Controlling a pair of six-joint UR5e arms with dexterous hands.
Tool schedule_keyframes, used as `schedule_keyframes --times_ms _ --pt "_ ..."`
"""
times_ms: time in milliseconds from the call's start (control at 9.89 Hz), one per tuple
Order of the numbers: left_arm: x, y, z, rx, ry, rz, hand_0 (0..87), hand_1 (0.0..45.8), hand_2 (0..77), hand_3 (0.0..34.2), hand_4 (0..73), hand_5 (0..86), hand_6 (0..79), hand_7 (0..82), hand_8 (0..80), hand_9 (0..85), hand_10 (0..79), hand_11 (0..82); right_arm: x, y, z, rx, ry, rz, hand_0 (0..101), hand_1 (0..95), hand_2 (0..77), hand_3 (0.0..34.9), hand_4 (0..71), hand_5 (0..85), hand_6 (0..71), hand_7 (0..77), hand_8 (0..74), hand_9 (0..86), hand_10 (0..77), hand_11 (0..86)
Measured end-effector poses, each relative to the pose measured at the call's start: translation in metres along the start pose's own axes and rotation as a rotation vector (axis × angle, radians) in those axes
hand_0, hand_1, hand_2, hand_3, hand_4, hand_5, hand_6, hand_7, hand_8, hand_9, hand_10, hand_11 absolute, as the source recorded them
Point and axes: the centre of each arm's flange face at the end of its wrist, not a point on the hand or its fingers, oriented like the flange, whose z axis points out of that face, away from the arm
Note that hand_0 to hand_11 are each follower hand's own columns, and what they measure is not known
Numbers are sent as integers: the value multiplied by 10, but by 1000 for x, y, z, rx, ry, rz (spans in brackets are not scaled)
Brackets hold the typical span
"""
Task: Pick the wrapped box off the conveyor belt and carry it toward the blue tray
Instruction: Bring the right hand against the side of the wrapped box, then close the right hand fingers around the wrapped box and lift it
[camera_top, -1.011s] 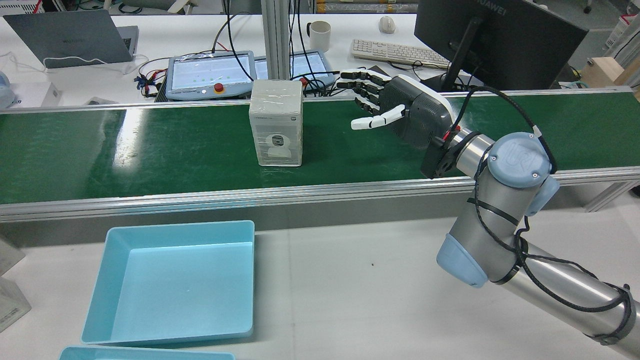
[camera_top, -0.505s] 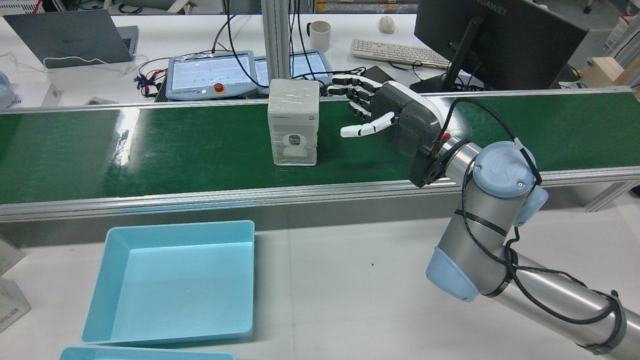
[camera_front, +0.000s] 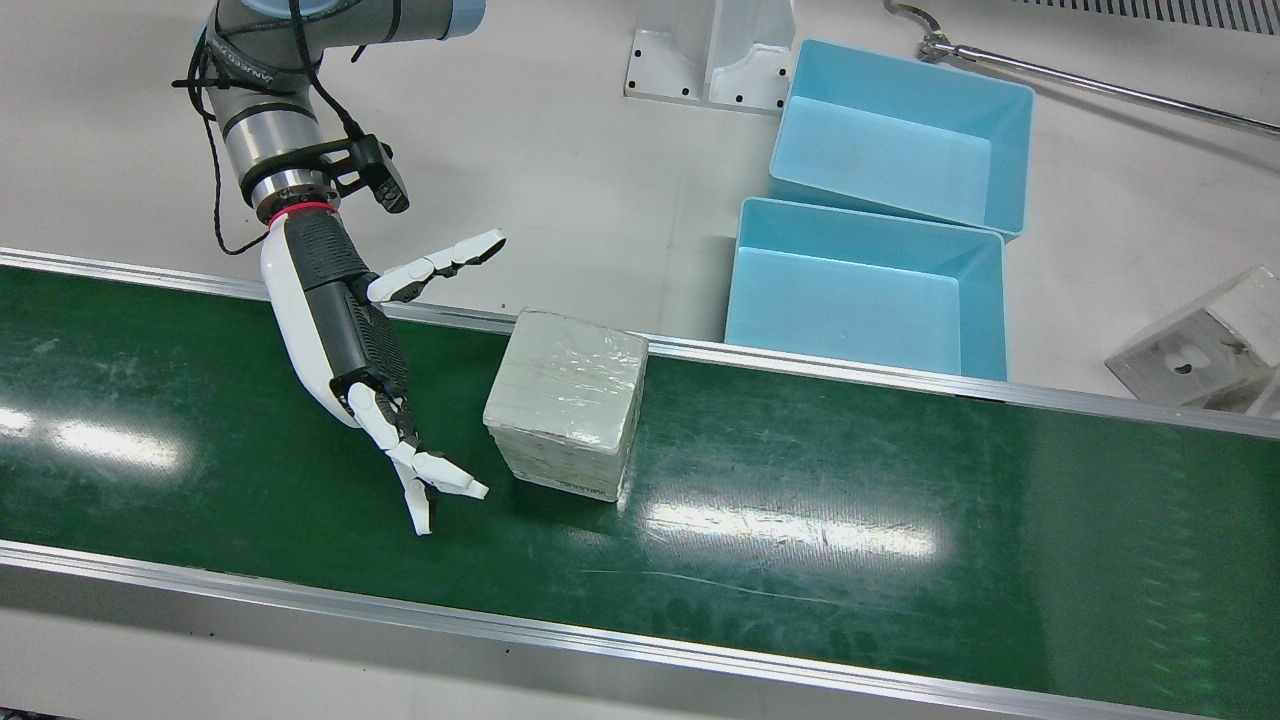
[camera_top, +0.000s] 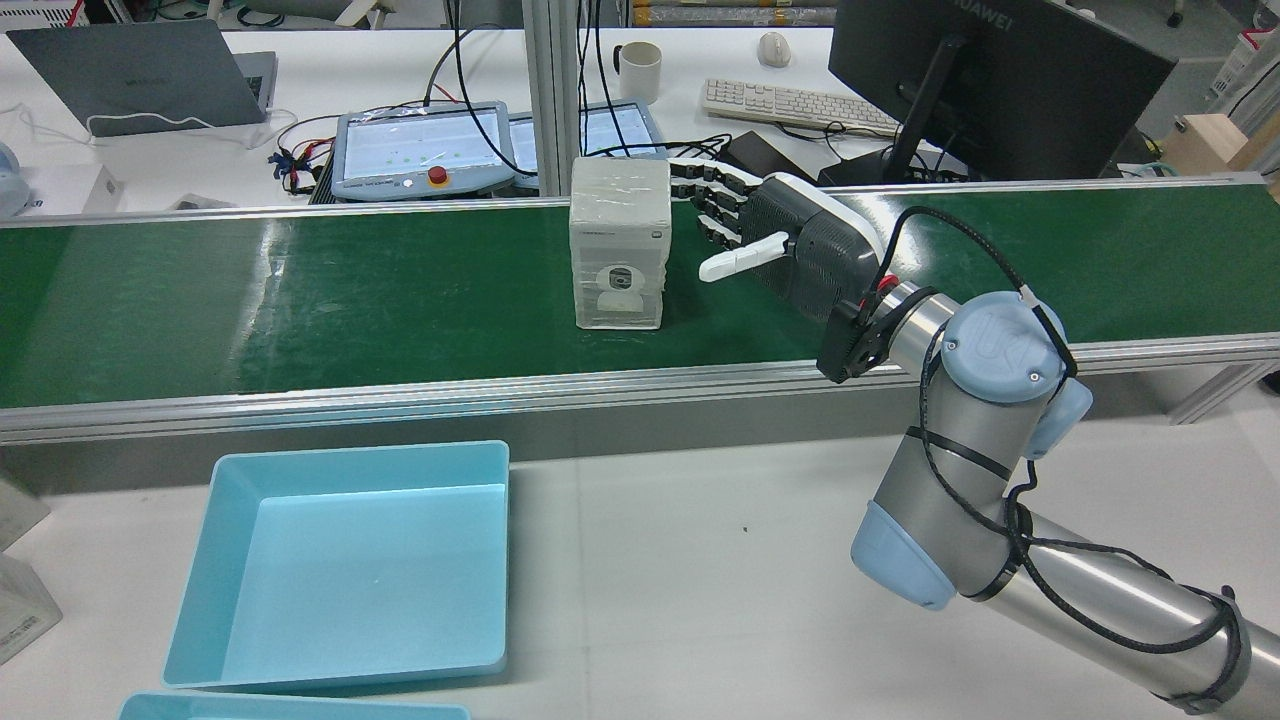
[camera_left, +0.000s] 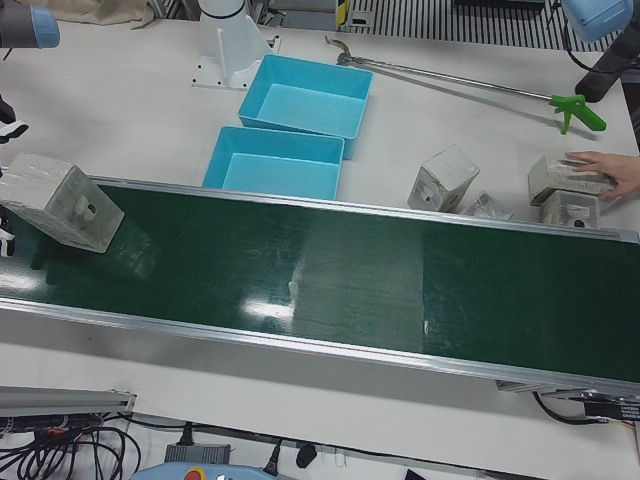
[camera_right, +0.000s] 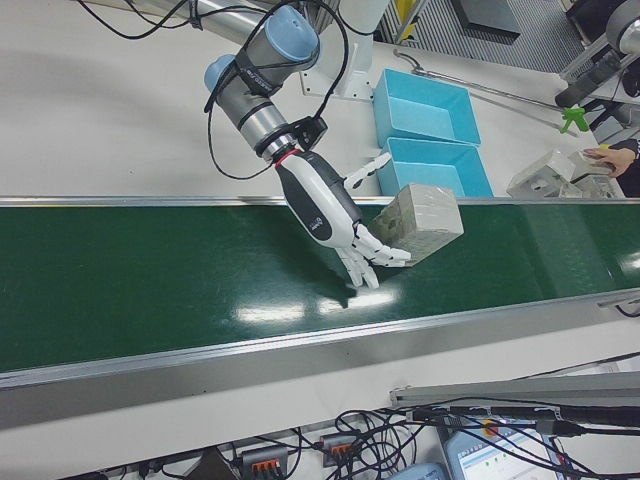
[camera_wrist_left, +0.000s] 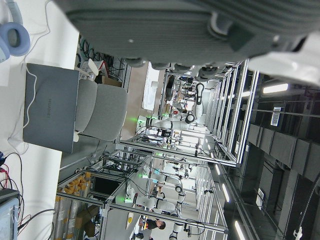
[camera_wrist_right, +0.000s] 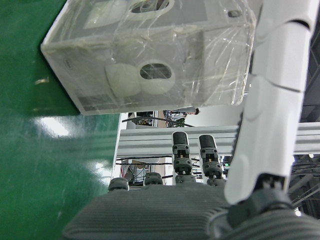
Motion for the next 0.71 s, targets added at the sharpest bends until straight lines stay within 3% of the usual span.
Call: schedule_keyframes --times_ms 101,202,303,404,707 --pt "0 0 0 0 0 0 0 0 5 0 0 5 0 5 5 0 5 0 1 1 1 -2 1 -6 465 104 60 111 71 191 16 185 0 22 0 16" --pt "0 0 0 0 0 0 0 0 5 0 0 5 0 5 5 0 5 0 3 2 2 -4 1 -14 466 158 136 109 76 191 16 185 0 22 0 16" --pt "0 0 0 0 0 0 0 0 11 0 0 11 0 5 5 0 5 0 4 2 3 -3 2 -23 466 158 136 109 76 191 16 185 0 22 0 16" --pt "0 0 0 0 0 0 0 0 5 0 0 11 0 5 5 0 0 5 6 0 6 2 3 -32 474 175 185 129 82 202 33 196 0 22 0 16" --pt "0 0 0 0 0 0 0 0 11 0 0 11 0 5 5 0 5 0 18 -3 14 16 -4 -40 478 175 218 117 98 213 38 207 0 22 0 16"
